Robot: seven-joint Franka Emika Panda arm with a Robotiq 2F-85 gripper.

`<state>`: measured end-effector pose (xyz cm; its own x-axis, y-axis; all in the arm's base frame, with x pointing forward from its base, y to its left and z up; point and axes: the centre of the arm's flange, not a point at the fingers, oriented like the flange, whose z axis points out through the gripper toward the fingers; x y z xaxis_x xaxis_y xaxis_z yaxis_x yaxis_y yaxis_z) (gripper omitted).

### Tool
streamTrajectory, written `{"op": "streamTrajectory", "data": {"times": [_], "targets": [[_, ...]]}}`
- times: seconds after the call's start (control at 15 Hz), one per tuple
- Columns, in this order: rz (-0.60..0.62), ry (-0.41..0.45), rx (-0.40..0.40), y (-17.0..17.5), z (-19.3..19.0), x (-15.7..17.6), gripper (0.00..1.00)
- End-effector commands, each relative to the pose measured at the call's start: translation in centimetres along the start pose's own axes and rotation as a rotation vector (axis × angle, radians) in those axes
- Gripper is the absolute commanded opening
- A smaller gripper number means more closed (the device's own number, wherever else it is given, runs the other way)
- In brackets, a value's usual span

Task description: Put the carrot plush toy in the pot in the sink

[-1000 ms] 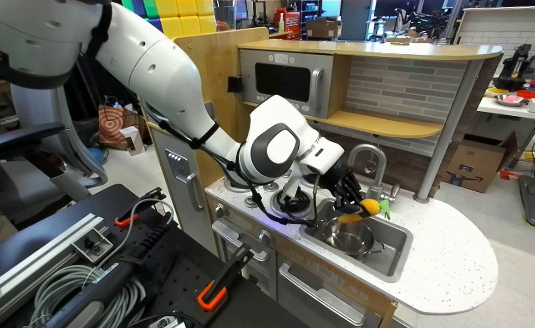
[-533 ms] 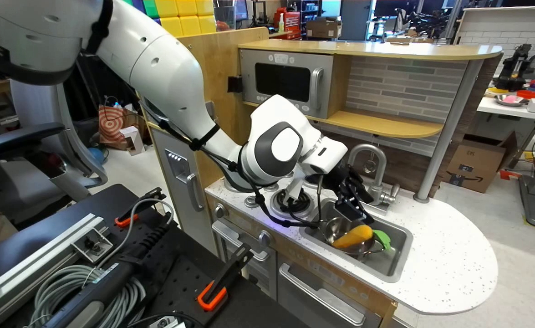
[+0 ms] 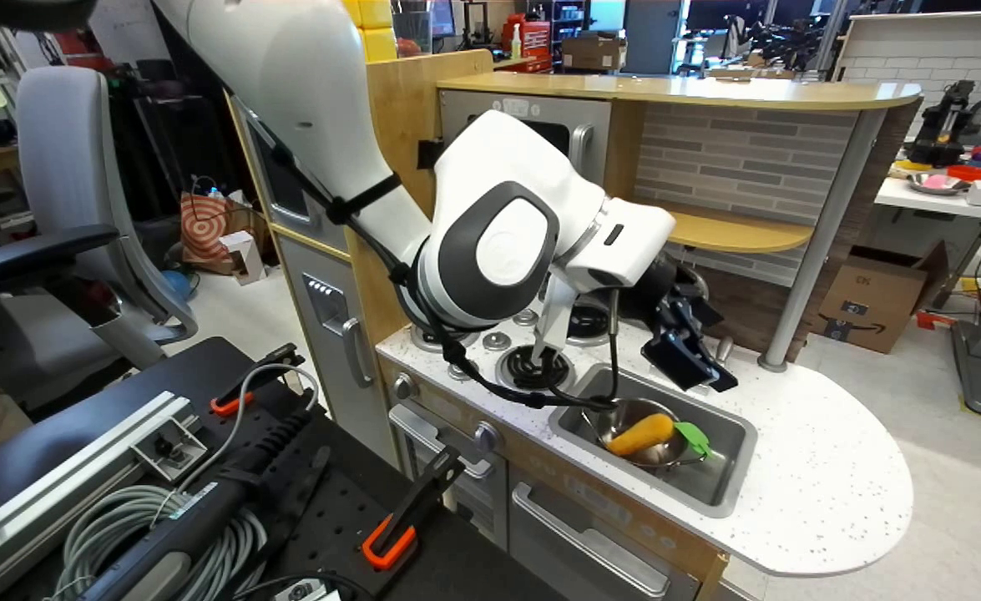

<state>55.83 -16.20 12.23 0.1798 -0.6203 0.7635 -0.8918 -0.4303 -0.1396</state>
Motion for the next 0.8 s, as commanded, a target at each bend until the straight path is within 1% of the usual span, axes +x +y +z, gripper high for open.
{"op": "streamTrajectory", "data": {"times": [0.0, 0.2, 0.47, 0.53, 0.67, 0.73], "targets": [[0.002, -0.072, 0.053, 4.1, -4.6, 4.8, 1.0], [-0.019, -0.132, 0.096, 5.7, -6.0, 6.4, 1.0], [-0.023, -0.182, 0.149, 6.2, -8.5, 9.1, 1.0], [-0.023, -0.127, 0.109, 3.1, -6.2, 7.4, 1.0], [-0.014, -0.134, 0.108, 3.6, -6.6, 8.3, 1.0], [-0.018, -0.134, 0.106, 3.5, -6.5, 8.0, 1.0]]}}
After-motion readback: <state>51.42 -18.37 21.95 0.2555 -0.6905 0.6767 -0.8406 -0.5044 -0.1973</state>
